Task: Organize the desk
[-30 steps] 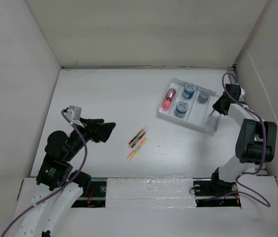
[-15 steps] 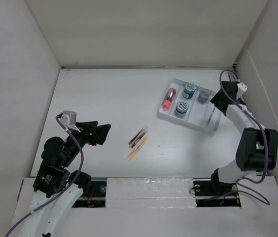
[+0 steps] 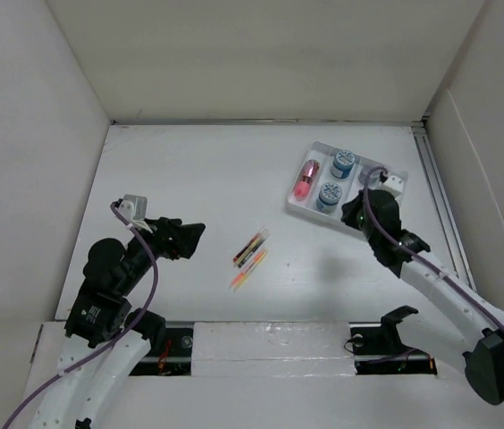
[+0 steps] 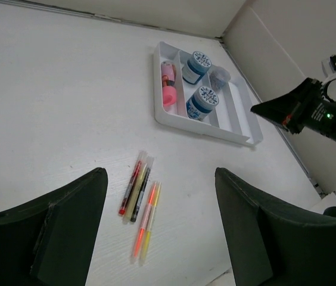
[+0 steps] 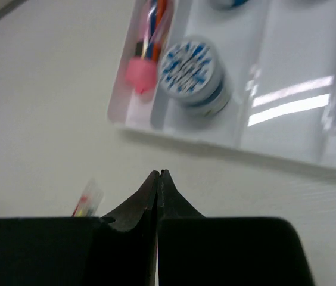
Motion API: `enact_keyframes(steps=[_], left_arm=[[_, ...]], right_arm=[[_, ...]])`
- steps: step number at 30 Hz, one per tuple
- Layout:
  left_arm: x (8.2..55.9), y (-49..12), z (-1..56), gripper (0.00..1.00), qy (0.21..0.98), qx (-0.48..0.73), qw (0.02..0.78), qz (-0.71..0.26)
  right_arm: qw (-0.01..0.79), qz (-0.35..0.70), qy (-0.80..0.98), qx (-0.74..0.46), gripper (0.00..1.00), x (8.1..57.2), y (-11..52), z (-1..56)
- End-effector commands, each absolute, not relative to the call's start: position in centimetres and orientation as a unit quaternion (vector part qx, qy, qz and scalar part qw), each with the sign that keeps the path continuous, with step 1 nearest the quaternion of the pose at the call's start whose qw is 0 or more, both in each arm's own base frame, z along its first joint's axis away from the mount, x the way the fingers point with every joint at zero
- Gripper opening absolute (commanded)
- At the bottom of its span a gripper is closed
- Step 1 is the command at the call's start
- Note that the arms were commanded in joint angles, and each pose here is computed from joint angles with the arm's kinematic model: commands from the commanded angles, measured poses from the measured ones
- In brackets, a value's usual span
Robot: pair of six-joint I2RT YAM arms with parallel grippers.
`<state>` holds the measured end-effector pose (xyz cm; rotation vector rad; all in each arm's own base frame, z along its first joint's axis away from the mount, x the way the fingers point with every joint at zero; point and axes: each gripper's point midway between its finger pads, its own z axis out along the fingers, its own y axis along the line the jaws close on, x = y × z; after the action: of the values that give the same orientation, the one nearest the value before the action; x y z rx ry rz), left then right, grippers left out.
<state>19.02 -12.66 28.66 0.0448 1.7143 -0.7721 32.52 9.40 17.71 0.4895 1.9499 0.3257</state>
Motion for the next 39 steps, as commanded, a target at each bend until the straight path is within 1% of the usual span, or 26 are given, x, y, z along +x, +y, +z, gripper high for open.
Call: enact_keyframes(steps=[1, 2, 3, 4, 5, 6, 7, 8, 9, 11, 12, 13, 14, 18, 21, 25, 29, 34, 39], left_arm=[[19.4, -13.4, 28.4, 0.68, 0.739, 0.034, 0.582, -0.338], [19.4, -13.5, 28.4, 0.68, 0.739, 0.035, 0.581, -0.339], [19.3, -13.5, 28.4, 0.68, 0.738, 0.037, 0.582, -0.34], [19.3, -13.5, 28.5, 0.68, 0.737, 0.037, 0.583, -0.341], [19.1, -13.5, 28.6, 0.68, 0.734, 0.039, 0.585, -0.343], [18.9, -13.5, 28.8, 0.68, 0.73, 0.041, 0.589, -0.345], [18.9, -13.5, 28.9, 0.68, 0.729, 0.041, 0.59, -0.345], [18.8, -13.5, 29.0, 0.68, 0.726, 0.043, 0.592, -0.347], [18.6, -13.5, 29.2, 0.68, 0.724, 0.044, 0.594, -0.349], [18.5, -13.5, 29.2, 0.68, 0.722, 0.046, 0.595, -0.351], [18.3, -13.4, 29.5, 0.68, 0.718, 0.047, 0.599, -0.352], [18.2, -13.4, 29.6, 0.68, 0.717, 0.047, 0.6, -0.353], [18.2, -13.3, 29.7, 0.68, 0.714, 0.047, 0.602, -0.353], [17.8, -13.2, 30.2, 0.69, 0.705, 0.047, 0.611, -0.356], [17.6, -13.2, 30.3, 0.69, 0.702, 0.051, 0.613, -0.359], [17.5, -13.3, 30.3, 0.69, 0.703, 0.056, 0.611, -0.361], [17.1, -13.2, 30.7, 0.69, 0.695, 0.057, 0.617, -0.364], [17.0, -13.2, 30.7, 0.69, 0.694, 0.058, 0.618, -0.365], [17.0, -13.2, 30.7, 0.7, 0.695, 0.056, 0.618, -0.364]], right_arm=[[0.504, 0.227, 0.816, 0.168, 0.0, 29.7, 15.0, 16.8], [0.485, 0.26, 0.822, 0.149, 0.0, 28.0, 18.1, 16.2], [0.474, 0.275, 0.825, 0.138, 0.01, 27.1, 19.6, 15.5], [0.452, 0.266, 0.841, 0.128, 0.05, 26.3, 21.0, 13.6], [0.448, 0.282, 0.841, 0.114, 0.09, 24.9, 23.6, 13.5], [0.444, 0.274, 0.846, 0.107, 0.16, 24.5, 24.7, 12.8], [0.426, 0.24, 0.867, 0.093, 0.28, 24.1, 25.6, 10.1], [0.432, 0.232, 0.866, 0.099, 0.32, 24.4, 27.0, 11.1], [0.419, 0.215, 0.88, 0.068, 0.34, 22.9, 28.6, 10.1], [0.425, 0.18, 0.886, 0.051, 0.4, 22.9, 31.5, 9.3], [0.421, 0.154, 0.893, 0.039, 0.42, 22.4, 31.9, 8.3], [0.417, 0.143, 0.897, 0.023, 0.43, 21.5, 33.0, 7.6], [0.418, 0.11, 0.901, 0.023, 0.43, 21.6, 33.3, 5.7], [0.423, 0.092, 0.901, 0.004, 0.42, 20.7, 36.3, 5.6], [0.428, 0.101, 0.898, 0.006, 0.42, 20.6, 37.0, 6.0], [0.427, 0.104, 0.898, 0.005, 0.44, 20.7, 37.3, 5.9], [0.43, 0.072, 0.9, 0.008, 0.44, 21.0, 36.7, 4.7], [0.421, 0.064, 0.905, 0.008, 0.43, 20.8, 36.8, 3.2], [0.427, 0.043, 0.903, 0.029, 0.41, 20.8, 35.1, 2.9]])
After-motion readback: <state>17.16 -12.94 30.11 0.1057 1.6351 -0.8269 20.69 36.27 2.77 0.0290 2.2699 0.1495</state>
